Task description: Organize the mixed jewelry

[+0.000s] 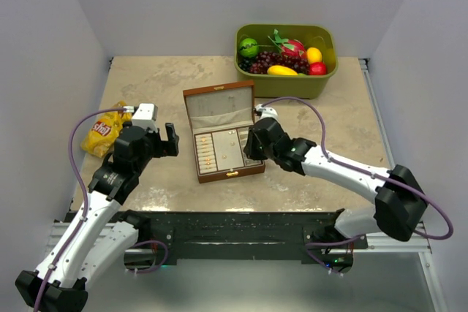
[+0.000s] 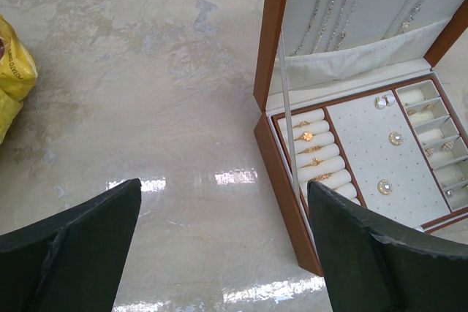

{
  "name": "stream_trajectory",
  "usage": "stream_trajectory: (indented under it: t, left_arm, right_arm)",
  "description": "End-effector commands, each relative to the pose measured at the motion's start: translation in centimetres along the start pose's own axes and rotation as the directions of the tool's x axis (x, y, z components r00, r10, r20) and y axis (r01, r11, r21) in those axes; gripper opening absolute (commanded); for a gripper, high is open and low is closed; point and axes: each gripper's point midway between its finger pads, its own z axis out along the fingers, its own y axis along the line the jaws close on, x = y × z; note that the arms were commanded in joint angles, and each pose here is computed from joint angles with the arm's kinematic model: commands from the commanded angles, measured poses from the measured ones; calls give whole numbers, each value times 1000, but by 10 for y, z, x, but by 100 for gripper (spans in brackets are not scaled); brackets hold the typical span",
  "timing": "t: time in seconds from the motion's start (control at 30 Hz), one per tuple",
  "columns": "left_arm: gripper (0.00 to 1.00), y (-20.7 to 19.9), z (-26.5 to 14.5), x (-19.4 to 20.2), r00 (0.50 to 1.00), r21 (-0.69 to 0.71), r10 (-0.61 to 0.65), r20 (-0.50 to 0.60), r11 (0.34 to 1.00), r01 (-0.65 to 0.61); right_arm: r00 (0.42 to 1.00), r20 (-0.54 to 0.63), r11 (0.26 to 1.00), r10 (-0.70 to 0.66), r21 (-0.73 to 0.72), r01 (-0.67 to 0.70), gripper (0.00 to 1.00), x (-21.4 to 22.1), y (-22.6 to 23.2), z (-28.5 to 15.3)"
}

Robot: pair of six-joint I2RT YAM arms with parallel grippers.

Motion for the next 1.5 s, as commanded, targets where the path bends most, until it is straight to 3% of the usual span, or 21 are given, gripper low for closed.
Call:
stream_trajectory:
  t: [0.0,0.07,0.1,0.2,0.23,0.4,0.6,0.8,0.93,1.17,1.27,1.47]
  left_arm:
    - [99,1,-1,-13,999,-4,0,50,1000,0]
    - [100,1,-2,-14,998,-3,1,56,1000,-1]
    - [100,-1,-2,-14,999,10,4,53,1000,-4]
    - [100,-7,-7,-17,998,53,18,67,998,-22]
    - [99,-8,-7,-16,997,56,22,69,998,-26]
    - [100,-9,-7,-16,997,66,23,72,997,-28]
    - [100,2,-7,-14,999,0,14,52,1000,-14]
    - [99,13,-17,-23,994,-55,-16,111,998,23]
    - [100,15,-19,-25,992,-64,-22,124,997,30]
    - [100,12,-16,-25,993,-47,-12,114,999,18]
    - [100,10,-16,-25,993,-36,-11,113,999,15]
    - [100,12,-18,-27,992,-46,-14,125,999,20]
  right_arm:
    - [992,123,999,40,18,-43,30,-29,0,-17]
    - [977,176,990,121,55,-132,41,-31,-15,-29]
    - [966,212,984,147,72,-166,56,-33,-23,-33]
    - [925,308,971,224,9,-238,69,-40,-31,-56]
    - [908,338,967,248,-28,-253,79,-46,-31,-68]
    - [917,333,971,221,9,-237,99,-39,-44,-79]
    - [919,364,973,149,110,-201,99,-50,-55,-78]
    - [902,429,975,50,174,-137,99,-115,-45,-86]
    - [926,374,984,54,139,-114,99,-147,-33,-63]
    - [901,433,992,26,99,-76,99,-218,-6,-40]
    - [918,396,990,-11,135,-46,99,-232,2,-15]
    - [903,428,985,-29,166,-47,99,-254,5,10]
